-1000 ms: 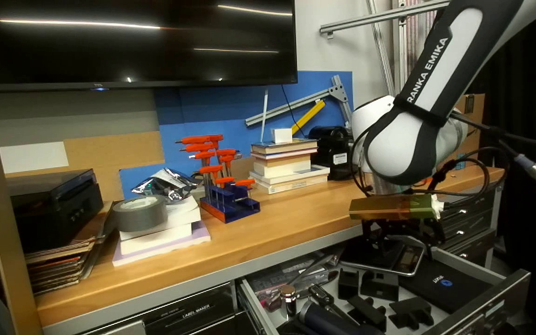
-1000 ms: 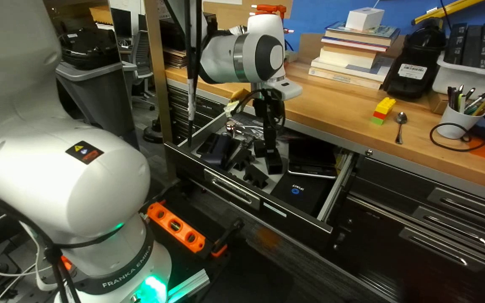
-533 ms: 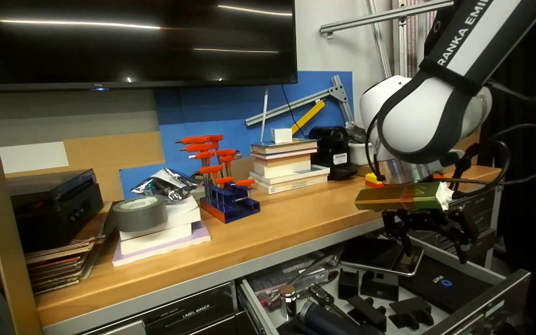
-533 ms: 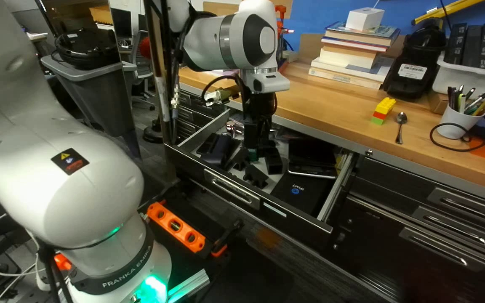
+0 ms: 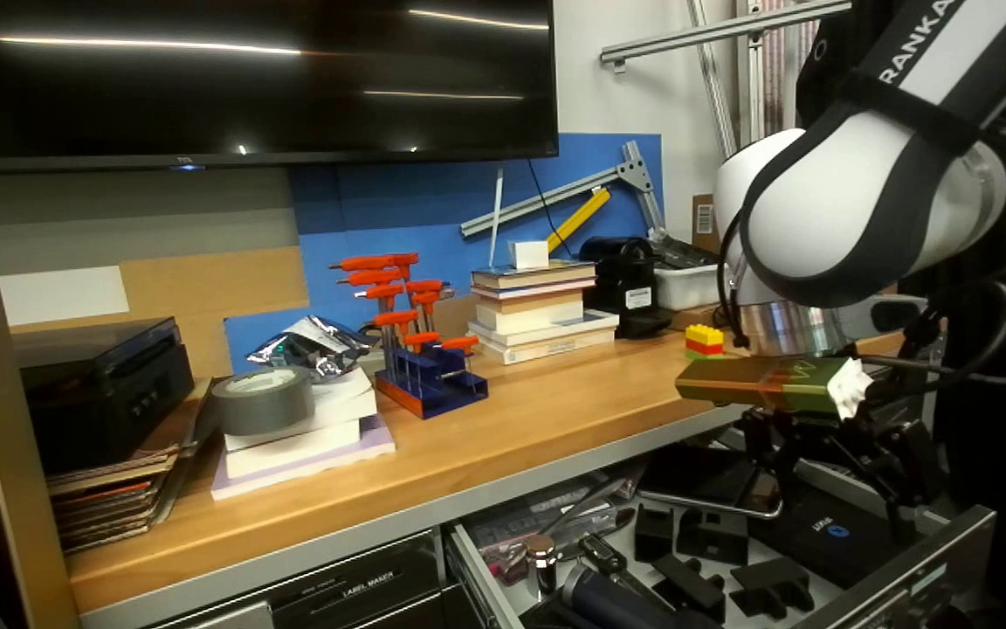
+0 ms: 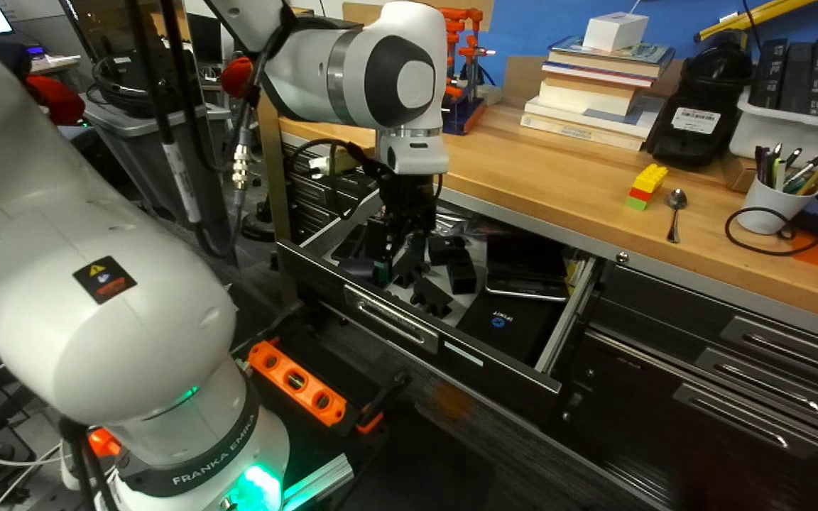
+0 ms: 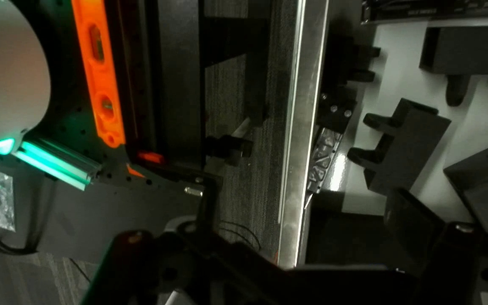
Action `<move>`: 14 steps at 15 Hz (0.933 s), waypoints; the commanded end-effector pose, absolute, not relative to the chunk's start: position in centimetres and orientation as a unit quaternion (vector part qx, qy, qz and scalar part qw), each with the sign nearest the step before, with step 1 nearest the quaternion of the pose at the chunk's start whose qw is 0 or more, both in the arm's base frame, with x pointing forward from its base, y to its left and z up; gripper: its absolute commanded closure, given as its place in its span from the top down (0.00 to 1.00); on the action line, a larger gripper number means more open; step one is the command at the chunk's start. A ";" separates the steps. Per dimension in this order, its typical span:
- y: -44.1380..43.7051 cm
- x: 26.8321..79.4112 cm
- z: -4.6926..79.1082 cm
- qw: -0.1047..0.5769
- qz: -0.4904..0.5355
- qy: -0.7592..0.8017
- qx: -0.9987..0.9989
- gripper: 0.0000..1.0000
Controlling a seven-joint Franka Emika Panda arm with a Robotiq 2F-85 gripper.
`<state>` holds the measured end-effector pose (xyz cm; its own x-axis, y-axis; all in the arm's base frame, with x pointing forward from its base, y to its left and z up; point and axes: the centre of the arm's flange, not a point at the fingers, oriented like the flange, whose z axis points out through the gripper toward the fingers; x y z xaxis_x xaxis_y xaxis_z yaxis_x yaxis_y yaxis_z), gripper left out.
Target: Place the three objects on the counter inside the open drawer, push the drawer closed
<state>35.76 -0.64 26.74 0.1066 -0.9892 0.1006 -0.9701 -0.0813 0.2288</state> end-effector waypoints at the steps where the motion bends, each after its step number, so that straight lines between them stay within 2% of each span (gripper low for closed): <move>1: 0.4 33.1 25.6 0.068 -0.045 -0.689 0.720 1.00; 4: 0.6 33.4 25.1 0.048 -0.054 -0.702 0.709 1.00; 9: 0.4 33.1 23.0 0.098 -0.073 -0.702 0.701 1.00; 14: 0.2 32.5 20.5 0.108 -0.092 -0.698 0.702 1.00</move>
